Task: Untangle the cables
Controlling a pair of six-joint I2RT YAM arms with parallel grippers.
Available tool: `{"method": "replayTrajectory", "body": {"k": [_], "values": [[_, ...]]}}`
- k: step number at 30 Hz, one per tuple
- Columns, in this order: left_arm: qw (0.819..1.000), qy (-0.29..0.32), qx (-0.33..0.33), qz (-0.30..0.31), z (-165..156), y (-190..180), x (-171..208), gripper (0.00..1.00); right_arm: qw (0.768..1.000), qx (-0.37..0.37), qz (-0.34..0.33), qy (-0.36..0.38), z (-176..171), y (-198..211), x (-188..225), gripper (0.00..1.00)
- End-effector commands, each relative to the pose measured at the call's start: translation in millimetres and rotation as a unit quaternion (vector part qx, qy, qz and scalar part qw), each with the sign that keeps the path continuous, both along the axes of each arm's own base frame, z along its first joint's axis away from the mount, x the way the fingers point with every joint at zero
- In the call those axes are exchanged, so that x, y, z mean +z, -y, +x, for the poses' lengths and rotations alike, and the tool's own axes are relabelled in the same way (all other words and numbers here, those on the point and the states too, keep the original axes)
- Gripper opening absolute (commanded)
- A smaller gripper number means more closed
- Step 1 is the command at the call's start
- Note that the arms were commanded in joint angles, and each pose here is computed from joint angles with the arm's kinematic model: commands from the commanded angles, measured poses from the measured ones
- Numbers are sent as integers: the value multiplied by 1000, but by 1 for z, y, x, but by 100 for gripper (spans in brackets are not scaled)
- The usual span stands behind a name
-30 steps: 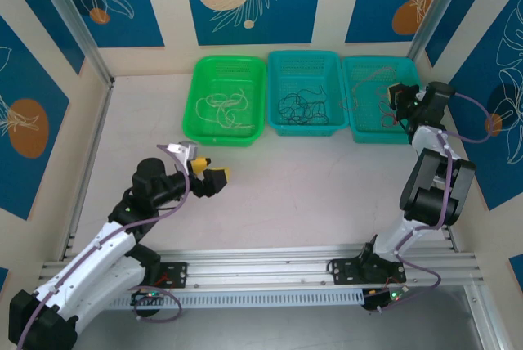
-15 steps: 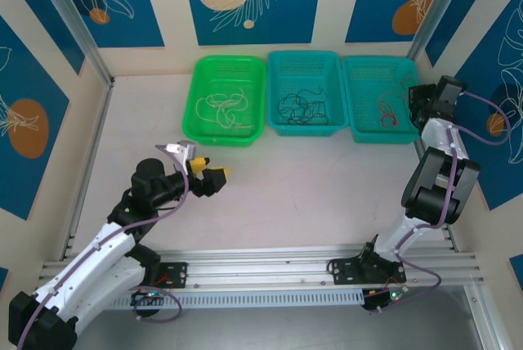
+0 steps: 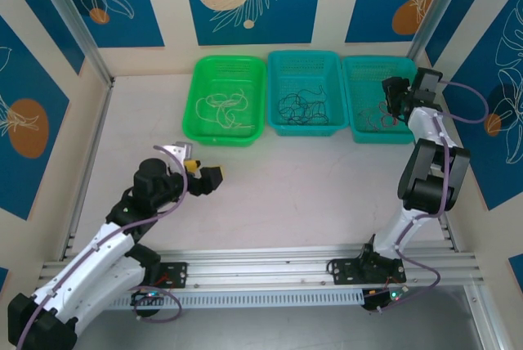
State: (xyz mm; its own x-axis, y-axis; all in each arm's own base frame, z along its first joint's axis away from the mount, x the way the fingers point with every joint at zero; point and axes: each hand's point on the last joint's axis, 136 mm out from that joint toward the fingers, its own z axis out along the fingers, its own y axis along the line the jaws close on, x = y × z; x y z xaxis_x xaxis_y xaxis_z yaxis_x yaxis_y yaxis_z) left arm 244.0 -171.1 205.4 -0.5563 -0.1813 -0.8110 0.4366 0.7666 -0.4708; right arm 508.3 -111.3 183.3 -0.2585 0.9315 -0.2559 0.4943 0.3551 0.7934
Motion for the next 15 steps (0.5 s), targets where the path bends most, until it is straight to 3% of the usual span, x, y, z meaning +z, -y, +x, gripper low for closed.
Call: {"method": "replayTrajectory", "body": {"k": [1,4,7,11,15], "values": [[996,-5,74,54,7,-28,-4,95,999,27,-19,19,-23,-8,25,49],[983,-11,143,115,16,-57,-16,95,997,55,-48,38,-47,-25,42,49],[961,9,204,187,25,-87,-24,95,989,87,-118,33,-83,-56,43,49],[916,46,281,282,36,-126,-26,95,953,140,-266,29,-137,-96,28,62],[882,74,313,343,47,-147,-35,94,917,179,-349,74,-170,-117,3,69]]}}
